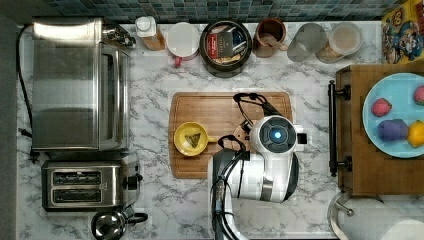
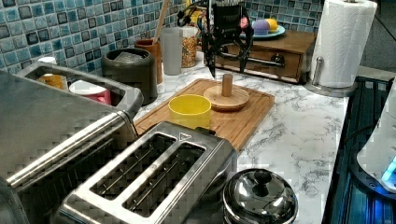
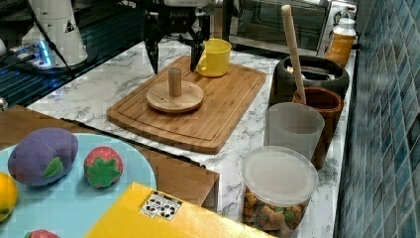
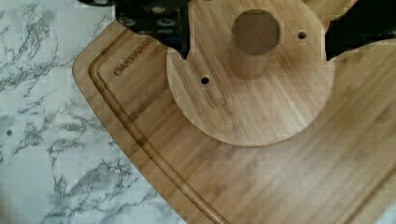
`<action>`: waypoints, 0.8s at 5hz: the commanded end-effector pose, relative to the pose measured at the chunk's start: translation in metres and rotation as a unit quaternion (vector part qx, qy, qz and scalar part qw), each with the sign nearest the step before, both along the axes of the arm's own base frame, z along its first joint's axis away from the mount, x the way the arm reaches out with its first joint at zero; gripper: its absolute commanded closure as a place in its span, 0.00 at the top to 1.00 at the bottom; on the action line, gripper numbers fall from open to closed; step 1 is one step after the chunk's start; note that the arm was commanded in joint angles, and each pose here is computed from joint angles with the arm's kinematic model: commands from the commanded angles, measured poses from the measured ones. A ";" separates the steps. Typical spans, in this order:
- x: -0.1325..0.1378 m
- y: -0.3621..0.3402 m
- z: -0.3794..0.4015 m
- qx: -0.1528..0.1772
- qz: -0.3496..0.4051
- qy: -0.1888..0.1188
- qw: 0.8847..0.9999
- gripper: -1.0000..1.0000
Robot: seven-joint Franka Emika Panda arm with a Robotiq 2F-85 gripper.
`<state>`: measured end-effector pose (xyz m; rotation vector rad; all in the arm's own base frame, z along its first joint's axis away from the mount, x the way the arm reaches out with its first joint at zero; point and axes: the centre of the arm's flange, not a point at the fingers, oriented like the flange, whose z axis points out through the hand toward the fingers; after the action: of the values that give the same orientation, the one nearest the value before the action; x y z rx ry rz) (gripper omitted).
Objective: Open the lid of the tea container.
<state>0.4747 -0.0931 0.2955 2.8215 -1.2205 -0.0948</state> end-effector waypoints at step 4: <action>0.015 0.002 -0.043 0.010 -0.005 0.020 1.000 1.00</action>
<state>0.4714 -0.0991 0.2504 2.7951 -1.2491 -0.1798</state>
